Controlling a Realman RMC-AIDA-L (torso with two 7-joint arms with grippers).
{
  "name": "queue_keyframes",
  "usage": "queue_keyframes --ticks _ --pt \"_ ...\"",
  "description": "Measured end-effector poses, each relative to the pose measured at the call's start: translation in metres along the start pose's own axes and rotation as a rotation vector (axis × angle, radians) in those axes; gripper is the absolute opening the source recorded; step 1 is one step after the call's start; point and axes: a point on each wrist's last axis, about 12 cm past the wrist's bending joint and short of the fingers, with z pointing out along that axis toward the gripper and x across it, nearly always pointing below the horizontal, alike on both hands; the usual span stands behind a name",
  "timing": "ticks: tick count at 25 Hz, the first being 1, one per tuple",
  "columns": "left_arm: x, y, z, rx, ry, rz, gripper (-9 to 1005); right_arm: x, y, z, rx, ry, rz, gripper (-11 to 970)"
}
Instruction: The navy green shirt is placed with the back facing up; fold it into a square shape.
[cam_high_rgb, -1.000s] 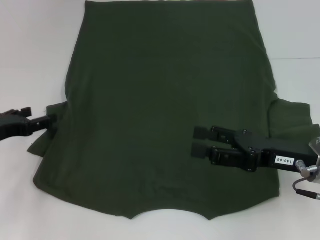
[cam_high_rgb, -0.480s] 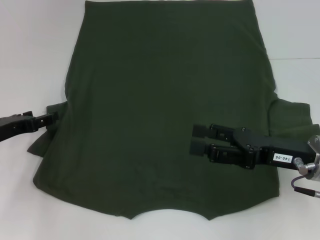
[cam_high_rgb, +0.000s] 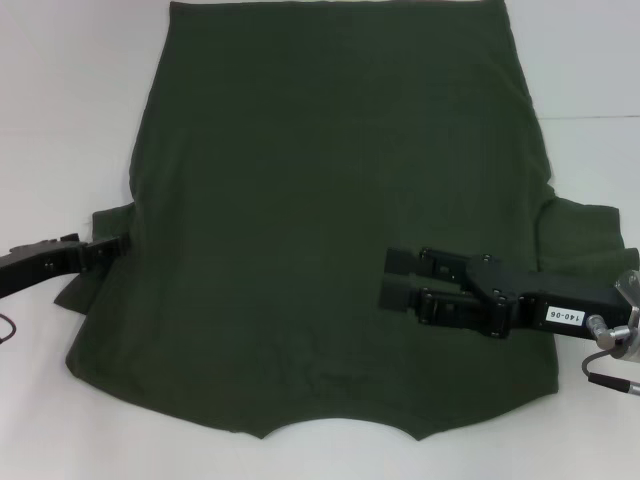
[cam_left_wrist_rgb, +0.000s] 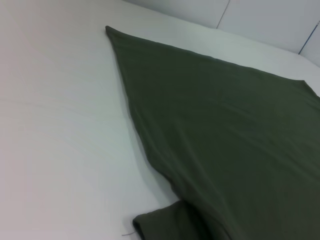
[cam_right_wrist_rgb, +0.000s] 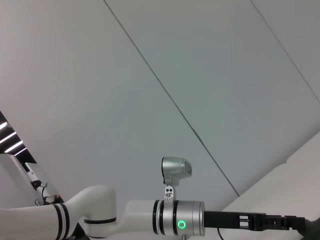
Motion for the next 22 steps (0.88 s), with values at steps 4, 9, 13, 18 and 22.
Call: queue_keyframes --ticks 4,9,13,18,22 --pt "-0.0024 -0.0027 0.0028 0.009 -0.002 0.002 873 0.0004 0.0001 -0.0002 0.000 0.000 0.000 850" --pt "-0.0014 -0.0043 0.0060 0.007 0.007 0.004 873 0.0010 0.0001 -0.0010 0.003 -0.001 0.002 850" --pt "-0.0001 -0.0043 0.0073 0.000 0.010 0.001 872 0.0012 0.0002 -0.0011 0.003 -0.001 0.002 850" --pt "0.0003 -0.0042 0.0075 -0.002 0.012 0.001 872 0.0010 0.0002 -0.0010 0.002 -0.001 0.001 850" --pt "0.0010 -0.0043 0.0077 -0.001 0.013 0.000 873 0.0006 0.0001 -0.0006 0.001 -0.001 0.000 850"
